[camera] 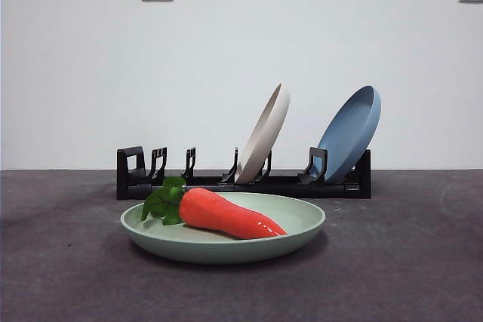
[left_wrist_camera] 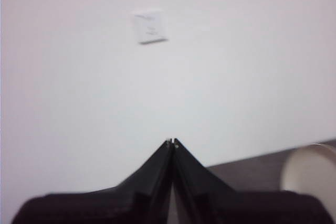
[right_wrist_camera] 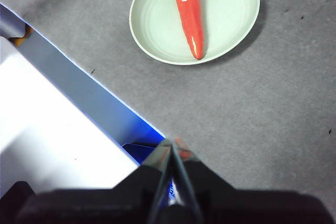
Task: Take the green plate from the plate rack,put the plate on the table,take the carrot from the table,put the carrot in the plate
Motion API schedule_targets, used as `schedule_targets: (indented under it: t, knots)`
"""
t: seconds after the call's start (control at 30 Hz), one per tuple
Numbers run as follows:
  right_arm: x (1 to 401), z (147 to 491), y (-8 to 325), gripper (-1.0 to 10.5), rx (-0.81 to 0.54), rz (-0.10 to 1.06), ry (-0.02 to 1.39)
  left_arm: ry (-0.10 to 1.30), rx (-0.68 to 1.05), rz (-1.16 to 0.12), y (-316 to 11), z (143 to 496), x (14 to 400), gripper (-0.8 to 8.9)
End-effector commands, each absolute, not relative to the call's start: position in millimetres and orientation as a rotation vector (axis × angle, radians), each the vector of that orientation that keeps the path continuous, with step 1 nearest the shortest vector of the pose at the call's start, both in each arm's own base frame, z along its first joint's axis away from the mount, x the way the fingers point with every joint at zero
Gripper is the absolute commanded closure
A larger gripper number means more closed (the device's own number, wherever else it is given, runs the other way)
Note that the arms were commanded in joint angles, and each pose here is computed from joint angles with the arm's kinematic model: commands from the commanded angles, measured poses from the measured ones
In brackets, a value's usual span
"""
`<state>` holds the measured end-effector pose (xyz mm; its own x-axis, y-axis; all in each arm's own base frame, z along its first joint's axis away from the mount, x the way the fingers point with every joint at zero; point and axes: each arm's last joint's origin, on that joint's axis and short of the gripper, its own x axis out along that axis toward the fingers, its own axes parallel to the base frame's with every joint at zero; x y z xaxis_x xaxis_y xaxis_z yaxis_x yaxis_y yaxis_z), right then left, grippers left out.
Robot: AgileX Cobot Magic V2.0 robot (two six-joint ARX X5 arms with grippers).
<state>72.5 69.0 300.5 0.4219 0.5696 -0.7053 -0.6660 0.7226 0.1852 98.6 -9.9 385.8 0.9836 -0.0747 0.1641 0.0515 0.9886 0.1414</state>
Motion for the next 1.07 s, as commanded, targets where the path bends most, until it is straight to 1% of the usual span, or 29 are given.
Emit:
schedule_targets:
  t: [0.03, 0.27, 0.57, 0.77, 1.07]
  knots:
    - [72.4, 301.3, 68.8, 9.5, -0.121, 0.772, 0.825, -0.148, 0.153, -0.016, -4.0, 344.2, 100.5, 8.17]
    - [72.3, 301.3, 68.8, 9.5, -0.121, 0.772, 0.825, -0.05, 0.124, 0.056, 4.0, 264.1, 95.7, 8.17]
    - [72.4, 301.3, 68.8, 9.5, -0.121, 0.772, 0.825, 0.047, 0.049, 0.083, 7.0, 192.5, 96.7, 8.17]
    - [72.4, 301.3, 68.8, 9.5, -0.121, 0.772, 0.825, 0.087, -0.008, 0.083, 7.0, 163.5, 98.0, 8.17]
    - [72.4, 301.3, 68.8, 9.5, -0.121, 0.772, 0.825, 0.168, -0.051, 0.084, 6.8, 148.0, 95.9, 8.17]
